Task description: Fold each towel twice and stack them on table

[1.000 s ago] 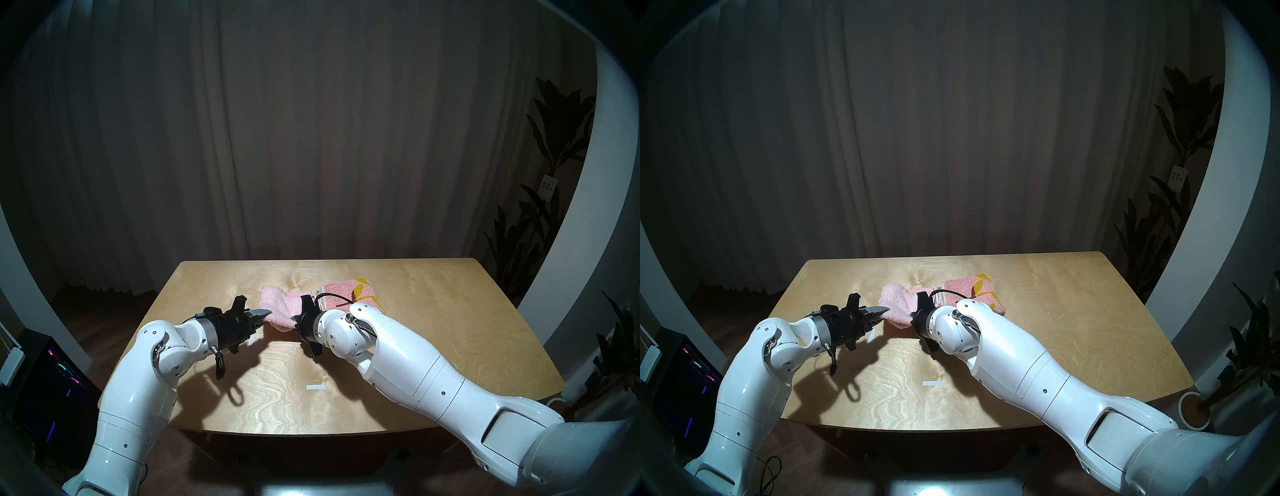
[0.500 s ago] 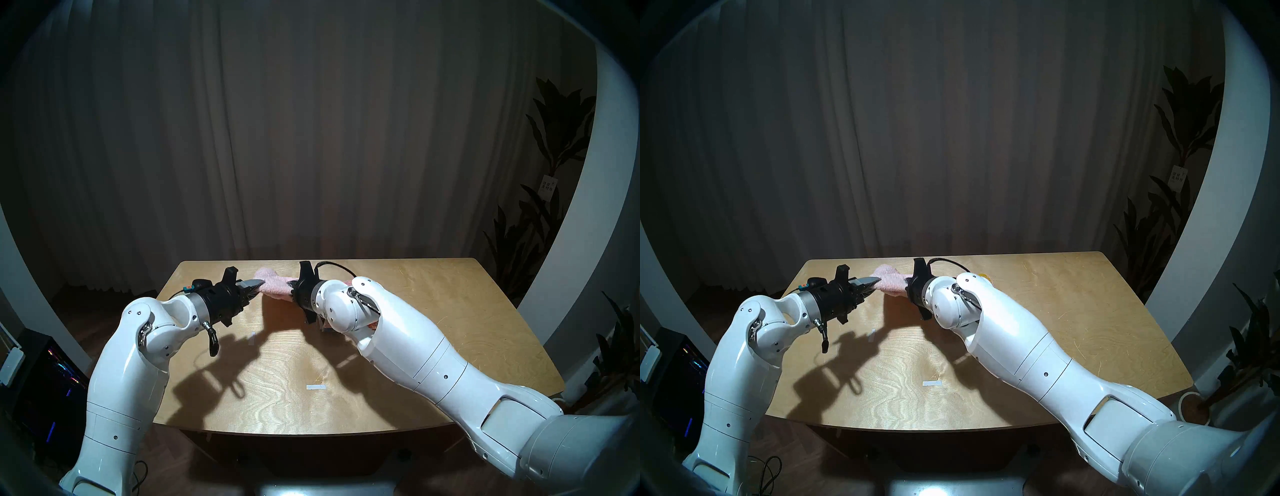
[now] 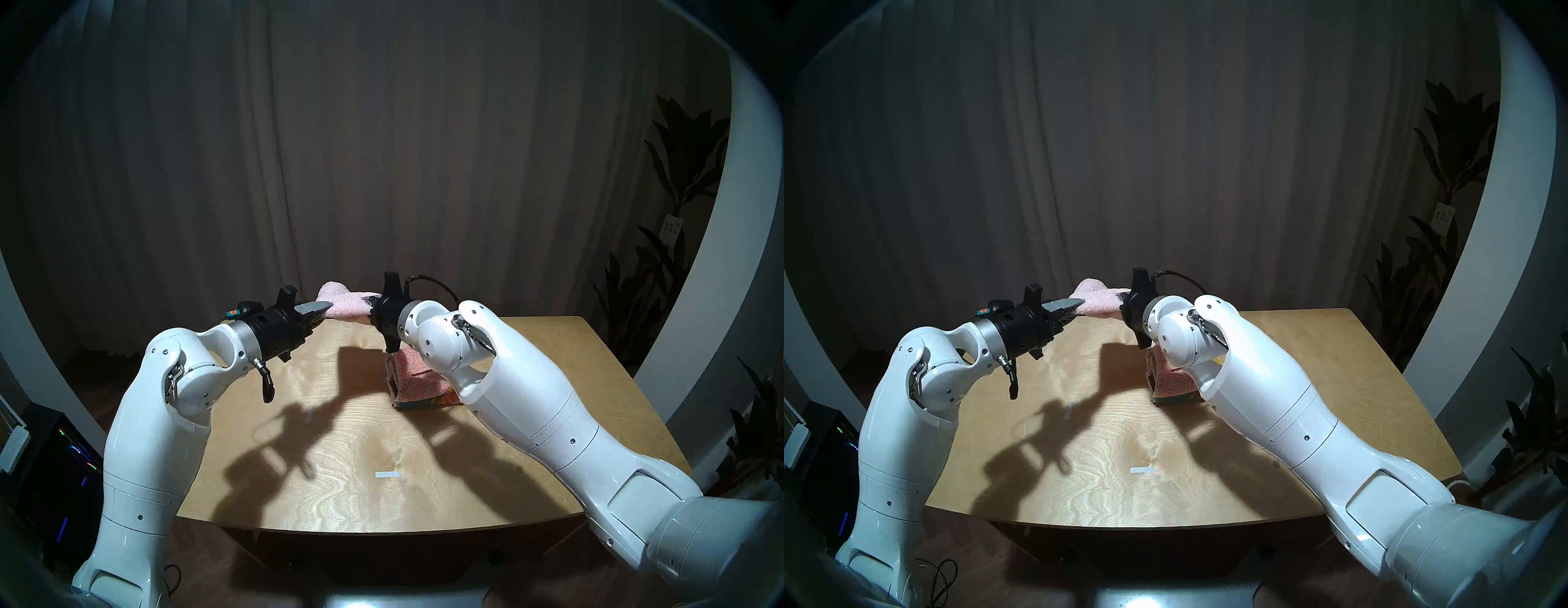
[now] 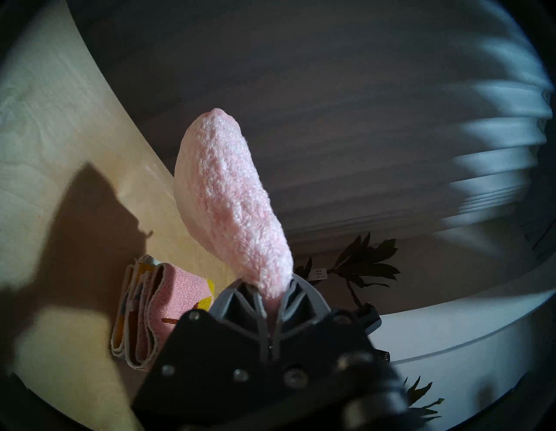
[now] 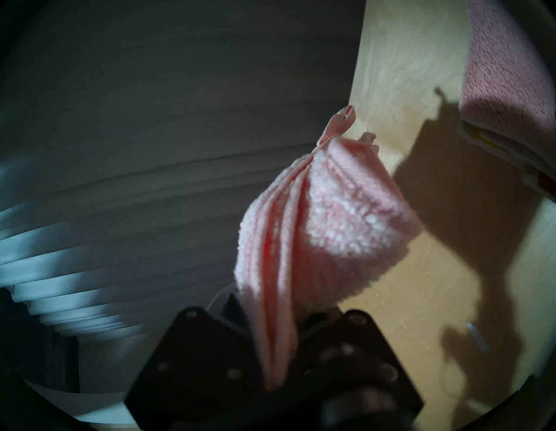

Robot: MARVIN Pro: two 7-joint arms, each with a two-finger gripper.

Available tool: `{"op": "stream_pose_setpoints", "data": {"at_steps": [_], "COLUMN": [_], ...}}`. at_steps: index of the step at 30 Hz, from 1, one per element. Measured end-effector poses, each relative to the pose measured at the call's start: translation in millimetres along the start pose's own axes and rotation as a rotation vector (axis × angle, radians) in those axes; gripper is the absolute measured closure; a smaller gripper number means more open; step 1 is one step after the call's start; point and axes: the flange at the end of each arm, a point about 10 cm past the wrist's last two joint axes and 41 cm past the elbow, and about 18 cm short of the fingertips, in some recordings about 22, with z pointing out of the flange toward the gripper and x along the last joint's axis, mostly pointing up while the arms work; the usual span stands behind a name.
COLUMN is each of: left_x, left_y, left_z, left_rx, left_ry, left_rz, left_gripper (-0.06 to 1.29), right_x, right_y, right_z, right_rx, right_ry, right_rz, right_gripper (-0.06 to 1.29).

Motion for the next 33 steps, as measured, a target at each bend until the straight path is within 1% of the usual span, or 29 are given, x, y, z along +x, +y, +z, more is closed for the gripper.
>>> {"op": "stream_pose_setpoints", "data": {"at_steps": [3, 4, 5, 6, 7, 9, 10, 11, 12, 14, 16, 18, 20, 23, 25, 28, 33], "left_x": [-10.3, -15.9, -17.8, -23.7, -25.3, -32.5, -35.5, -36.8, -40.5, -46.3, -49.8, -55.7, -58.8, -63.2, -65.0, -65.2, -62.0], "left_y": [6.2, 8.1, 8.7, 10.5, 10.8, 11.5, 11.6, 11.5, 10.5, 7.7, 4.9, -1.6, -5.4, -12.3, -17.1, -17.7, -9.3], "left_z": [11.3, 16.7, 18.6, 24.4, 26.0, 33.1, 36.2, 37.6, 41.7, 48.3, 52.5, 59.6, 63.5, 69.8, 73.7, 74.2, 65.0], "left_rx": [-0.007, -0.009, -0.009, -0.009, -0.008, -0.003, 0.000, 0.002, 0.010, 0.024, 0.035, 0.056, 0.068, 0.087, 0.089, 0.060, -0.012], "left_ry": [-0.021, -0.031, -0.034, -0.043, -0.046, -0.053, -0.055, -0.055, -0.055, -0.052, -0.047, -0.034, -0.023, 0.009, 0.039, 0.066, 0.103], "left_rz": [0.010, 0.014, 0.015, 0.020, 0.020, 0.025, 0.029, 0.030, 0.035, 0.038, 0.040, 0.037, 0.033, 0.027, 0.017, 0.000, -0.011], "left_gripper": [1.26, 1.26, 1.26, 1.26, 1.26, 1.26, 1.26, 1.26, 1.26, 1.26, 1.26, 1.26, 1.26, 1.26, 1.26, 1.26, 1.26], "right_x": [17.0, 26.5, 30.0, 42.0, 45.8, 67.0, 80.5, 86.6, 102.4, 123.6, 134.0, 147.1, 152.4, 159.1, 162.5, 165.1, 167.6], "right_y": [-6, -7, -7, -7, -7, -7, -6, -5, -4, -2, 0, 6, 10, 20, 27, 32, 39], "right_z": [-3.8, -5.3, -5.8, -7.7, -8.3, -11.5, -13.8, -15.0, -18.8, -25.9, -30.8, -39.5, -44.0, -51.4, -55.9, -59.5, -64.4], "right_rx": [0.007, 0.006, 0.005, 0.001, -0.001, -0.010, -0.017, -0.021, -0.030, -0.045, -0.056, -0.079, -0.096, -0.126, -0.146, -0.162, -0.182], "right_ry": [0.028, 0.044, 0.049, 0.069, 0.076, 0.116, 0.143, 0.154, 0.183, 0.214, 0.222, 0.220, 0.210, 0.177, 0.140, 0.104, 0.051], "right_rz": [-0.005, -0.007, -0.008, -0.009, -0.009, -0.010, -0.012, -0.013, -0.018, -0.030, -0.041, -0.067, -0.082, -0.101, -0.105, -0.114, -0.138], "right_gripper": [1.16, 1.16, 1.16, 1.16, 1.16, 1.16, 1.17, 1.17, 1.17, 1.17, 1.17, 1.17, 1.17, 1.17, 1.17, 1.17, 1.17]}}
